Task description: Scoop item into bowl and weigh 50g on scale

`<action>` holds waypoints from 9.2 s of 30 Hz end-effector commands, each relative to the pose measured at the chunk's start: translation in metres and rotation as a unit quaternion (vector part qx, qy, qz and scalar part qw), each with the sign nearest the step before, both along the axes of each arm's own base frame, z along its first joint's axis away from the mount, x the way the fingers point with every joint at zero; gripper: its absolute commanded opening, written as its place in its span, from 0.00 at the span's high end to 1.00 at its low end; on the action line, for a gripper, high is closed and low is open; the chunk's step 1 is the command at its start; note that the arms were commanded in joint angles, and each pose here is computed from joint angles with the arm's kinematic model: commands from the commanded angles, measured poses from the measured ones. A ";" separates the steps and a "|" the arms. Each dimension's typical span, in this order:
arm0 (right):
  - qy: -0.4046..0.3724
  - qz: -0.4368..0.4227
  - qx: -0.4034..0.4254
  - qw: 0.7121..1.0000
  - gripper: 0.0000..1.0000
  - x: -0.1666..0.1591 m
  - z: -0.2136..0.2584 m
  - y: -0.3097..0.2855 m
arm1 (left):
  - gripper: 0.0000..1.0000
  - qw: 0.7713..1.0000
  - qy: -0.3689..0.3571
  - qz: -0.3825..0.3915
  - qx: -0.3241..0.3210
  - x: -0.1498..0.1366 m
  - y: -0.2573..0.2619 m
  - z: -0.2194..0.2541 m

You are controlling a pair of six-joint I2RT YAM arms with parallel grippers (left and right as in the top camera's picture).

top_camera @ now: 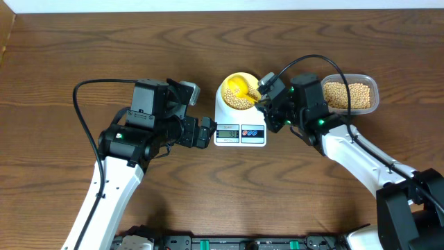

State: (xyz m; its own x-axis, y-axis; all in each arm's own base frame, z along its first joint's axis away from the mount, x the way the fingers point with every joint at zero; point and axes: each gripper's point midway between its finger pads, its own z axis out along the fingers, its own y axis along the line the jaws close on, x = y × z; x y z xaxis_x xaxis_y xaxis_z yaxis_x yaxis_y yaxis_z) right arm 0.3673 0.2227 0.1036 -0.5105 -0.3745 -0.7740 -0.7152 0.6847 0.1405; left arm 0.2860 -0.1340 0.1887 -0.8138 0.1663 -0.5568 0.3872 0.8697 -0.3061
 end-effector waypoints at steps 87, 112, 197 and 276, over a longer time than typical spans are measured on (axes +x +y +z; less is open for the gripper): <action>0.172 -0.473 0.105 0.858 0.99 -0.030 0.034 -0.276 | 0.02 1.000 -0.004 0.000 0.004 0.001 0.002 0.000; 0.212 -0.433 0.176 0.858 0.95 -0.005 0.012 -0.257 | 0.02 1.000 -0.004 0.000 0.004 0.001 0.002 0.000; -0.177 -0.327 -0.090 0.924 0.01 -0.123 0.138 -0.221 | 0.02 1.000 -0.004 0.000 0.004 0.001 0.002 0.000; -0.344 -0.309 -0.030 0.886 0.01 -0.122 0.054 -0.205 | 0.02 1.000 -0.004 0.000 0.004 0.001 0.002 0.000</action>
State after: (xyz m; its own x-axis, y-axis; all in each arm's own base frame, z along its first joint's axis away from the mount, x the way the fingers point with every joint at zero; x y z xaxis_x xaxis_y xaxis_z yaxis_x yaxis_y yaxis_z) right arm 0.2458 0.0160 0.1580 -0.0514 -0.2341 -0.9708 -0.0984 0.9686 -0.2284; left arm 0.2860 -0.1340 0.1887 -0.8138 0.1663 -0.5568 0.3872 0.8697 -0.3061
